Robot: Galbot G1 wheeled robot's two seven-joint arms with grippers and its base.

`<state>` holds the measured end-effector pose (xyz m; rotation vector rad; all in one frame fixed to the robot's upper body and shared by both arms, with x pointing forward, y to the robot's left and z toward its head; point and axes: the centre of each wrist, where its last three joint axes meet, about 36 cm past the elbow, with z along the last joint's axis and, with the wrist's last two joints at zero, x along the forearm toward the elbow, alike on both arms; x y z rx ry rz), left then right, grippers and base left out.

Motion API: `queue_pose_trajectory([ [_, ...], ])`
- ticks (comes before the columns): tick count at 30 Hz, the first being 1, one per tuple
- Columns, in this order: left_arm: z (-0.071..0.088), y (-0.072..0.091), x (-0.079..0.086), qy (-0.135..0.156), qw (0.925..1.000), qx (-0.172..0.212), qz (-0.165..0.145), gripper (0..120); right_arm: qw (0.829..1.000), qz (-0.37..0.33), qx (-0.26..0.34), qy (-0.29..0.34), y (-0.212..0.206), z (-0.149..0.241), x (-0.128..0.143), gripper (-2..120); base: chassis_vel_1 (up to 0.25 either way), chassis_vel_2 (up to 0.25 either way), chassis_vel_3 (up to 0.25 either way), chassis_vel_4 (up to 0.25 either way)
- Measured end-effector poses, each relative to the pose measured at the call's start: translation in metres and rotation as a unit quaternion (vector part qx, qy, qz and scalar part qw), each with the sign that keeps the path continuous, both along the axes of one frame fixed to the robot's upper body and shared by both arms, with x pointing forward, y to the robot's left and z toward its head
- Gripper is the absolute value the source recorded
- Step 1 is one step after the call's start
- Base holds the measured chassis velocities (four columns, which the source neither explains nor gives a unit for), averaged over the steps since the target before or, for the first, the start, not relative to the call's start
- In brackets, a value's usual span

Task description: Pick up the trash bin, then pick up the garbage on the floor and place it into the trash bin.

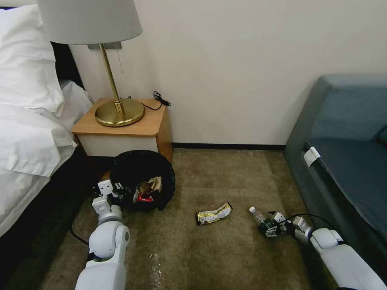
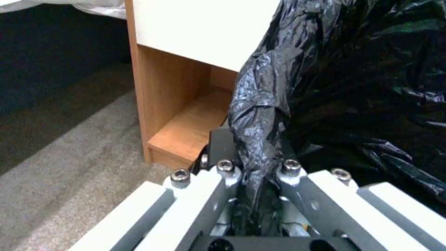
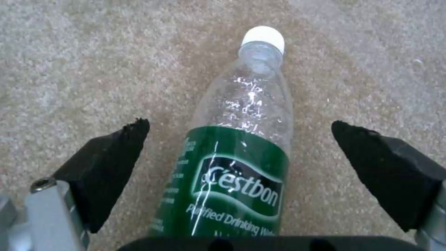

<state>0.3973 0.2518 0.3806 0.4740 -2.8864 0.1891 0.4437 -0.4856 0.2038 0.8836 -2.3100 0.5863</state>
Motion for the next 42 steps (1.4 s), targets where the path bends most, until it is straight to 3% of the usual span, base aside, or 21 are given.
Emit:
queue_pose_trajectory([
  [8, -0.0004, -0.0001, -0.0007, 0.000, 1.0000, 0.000, 0.000, 2, 1.000, -0.002, -0.001, -0.001, -0.0027, 0.0015, -0.0008, 100, 0.000, 0.000, 0.000, 0.000],
  [13, 0.0001, 0.0002, -0.0006, 0.000, 1.0000, 0.000, 0.000, 2, 1.000, -0.003, 0.000, -0.002, -0.0017, 0.0004, -0.0011, 88, 0.000, 0.000, 0.000, 0.000],
  [18, 0.0005, 0.0001, -0.0002, -0.001, 1.0000, 0.000, 0.000, 2, 1.000, -0.004, 0.001, -0.002, -0.0013, -0.0005, -0.0010, 62, 0.000, 0.000, 0.000, 0.000],
  [19, 0.0005, 0.0001, -0.0002, -0.001, 1.0000, 0.000, 0.000, 2, 1.000, -0.004, 0.001, -0.002, -0.0013, -0.0005, -0.0010, 62, 0.000, 0.000, 0.000, 0.000],
  [20, 0.0008, 0.0002, 0.0001, -0.002, 1.0000, 0.000, 0.000, 2, 1.000, -0.004, 0.000, -0.002, -0.0017, 0.0001, -0.0005, 54, 0.000, 0.000, 0.000, 0.000],
  [33, 0.0015, 0.0002, 0.0016, -0.003, 1.0000, 0.000, 0.000, 2, 1.000, -0.007, 0.002, -0.006, -0.0019, 0.0011, 0.0022, 13, 0.000, 0.000, 0.000, 0.000],
  [35, 0.0015, 0.0003, 0.0016, -0.003, 1.0000, 0.000, 0.000, 2, 1.000, -0.008, 0.001, -0.005, -0.0022, 0.0005, 0.0017, 0, 0.000, 0.000, 0.000, 0.000],
  [42, 0.0020, 0.0004, 0.0013, -0.004, 1.0000, 0.000, 0.000, 2, 1.000, -0.010, 0.001, -0.008, -0.0023, 0.0018, 0.0020, 0, 0.000, 0.000, 0.000, 0.000],
])
